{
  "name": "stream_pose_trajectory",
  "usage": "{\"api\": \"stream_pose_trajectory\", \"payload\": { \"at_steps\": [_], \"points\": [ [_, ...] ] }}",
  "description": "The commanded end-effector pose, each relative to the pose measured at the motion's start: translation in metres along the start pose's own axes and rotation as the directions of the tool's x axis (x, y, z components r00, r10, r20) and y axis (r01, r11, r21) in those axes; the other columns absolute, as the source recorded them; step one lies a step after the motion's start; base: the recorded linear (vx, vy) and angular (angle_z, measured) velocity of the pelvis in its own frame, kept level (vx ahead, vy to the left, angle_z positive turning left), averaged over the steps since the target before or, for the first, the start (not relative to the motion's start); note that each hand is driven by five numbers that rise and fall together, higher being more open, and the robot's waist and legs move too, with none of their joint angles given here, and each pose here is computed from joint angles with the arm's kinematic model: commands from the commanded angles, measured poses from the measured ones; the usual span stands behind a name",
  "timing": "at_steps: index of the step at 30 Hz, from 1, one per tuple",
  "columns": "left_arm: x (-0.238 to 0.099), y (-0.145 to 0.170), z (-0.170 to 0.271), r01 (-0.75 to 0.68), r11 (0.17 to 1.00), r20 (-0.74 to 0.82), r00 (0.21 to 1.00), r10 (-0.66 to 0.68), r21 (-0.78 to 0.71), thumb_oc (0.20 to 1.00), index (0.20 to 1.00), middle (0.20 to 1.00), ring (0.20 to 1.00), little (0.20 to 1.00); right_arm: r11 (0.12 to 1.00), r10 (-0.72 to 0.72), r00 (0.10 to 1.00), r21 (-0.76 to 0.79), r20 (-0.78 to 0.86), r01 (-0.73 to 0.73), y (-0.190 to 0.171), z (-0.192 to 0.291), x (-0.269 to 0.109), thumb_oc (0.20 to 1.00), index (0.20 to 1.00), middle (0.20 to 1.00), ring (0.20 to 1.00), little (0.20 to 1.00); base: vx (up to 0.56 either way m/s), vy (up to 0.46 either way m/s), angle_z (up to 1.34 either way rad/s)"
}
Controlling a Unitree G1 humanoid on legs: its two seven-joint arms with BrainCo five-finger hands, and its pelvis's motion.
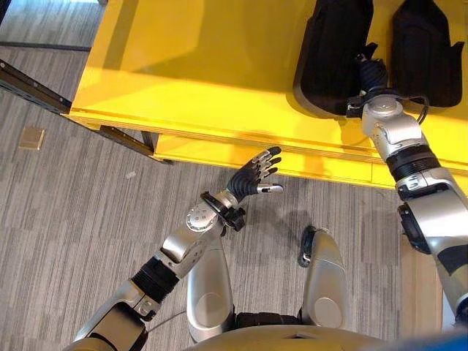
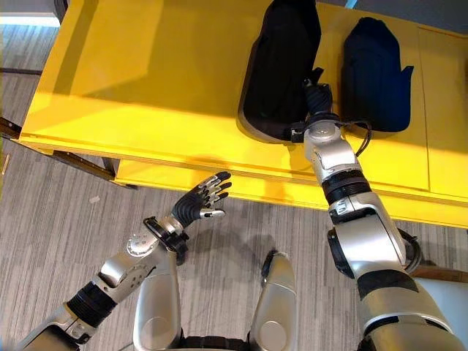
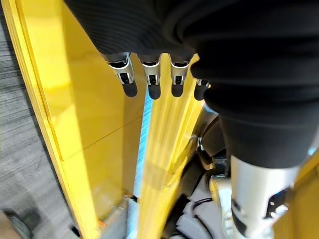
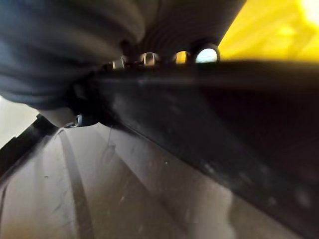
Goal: Move parts from the plastic box to the shelf.
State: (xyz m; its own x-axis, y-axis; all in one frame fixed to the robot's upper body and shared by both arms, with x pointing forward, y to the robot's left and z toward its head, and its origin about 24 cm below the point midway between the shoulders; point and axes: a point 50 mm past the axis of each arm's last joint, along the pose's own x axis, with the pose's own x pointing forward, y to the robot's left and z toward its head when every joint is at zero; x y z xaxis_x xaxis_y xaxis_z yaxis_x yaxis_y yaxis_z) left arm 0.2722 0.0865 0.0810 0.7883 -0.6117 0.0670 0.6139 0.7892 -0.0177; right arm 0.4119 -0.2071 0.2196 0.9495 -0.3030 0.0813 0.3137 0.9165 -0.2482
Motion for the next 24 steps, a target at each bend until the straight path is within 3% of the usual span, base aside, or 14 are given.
{"api": "stream_pose_trajectory", "payload": {
  "at_steps": [1,9,24],
  "points": [
    [0.006,-0.019,0.008,0.055,0.998,0.076,0.996,-0.056,0.010,1.000,1.000,1.000,1.000,1.000,0.988,-0.086,0.996,-0.129,-0.006,0.084,-0.031,0.001,0.008,0.200,0.200,0.200,0.200,0.200,0.07,0.015,-0.01],
    [0.007,-0.023,0.004,0.074,0.997,0.060,0.996,-0.073,-0.027,1.000,1.000,1.000,1.000,1.000,0.952,-0.109,0.987,-0.274,0.122,0.139,-0.035,0.042,0.014,0.200,0.200,0.200,0.200,0.200,0.01,0.002,0.00],
    [-0.005,-0.022,-0.008,0.077,0.994,0.050,0.996,-0.073,-0.077,1.000,1.000,1.000,1.000,1.000,0.932,-0.126,0.972,-0.313,0.197,0.184,-0.028,0.080,0.015,0.200,0.200,0.200,0.200,0.200,0.04,0.039,0.04]
  ]
}}
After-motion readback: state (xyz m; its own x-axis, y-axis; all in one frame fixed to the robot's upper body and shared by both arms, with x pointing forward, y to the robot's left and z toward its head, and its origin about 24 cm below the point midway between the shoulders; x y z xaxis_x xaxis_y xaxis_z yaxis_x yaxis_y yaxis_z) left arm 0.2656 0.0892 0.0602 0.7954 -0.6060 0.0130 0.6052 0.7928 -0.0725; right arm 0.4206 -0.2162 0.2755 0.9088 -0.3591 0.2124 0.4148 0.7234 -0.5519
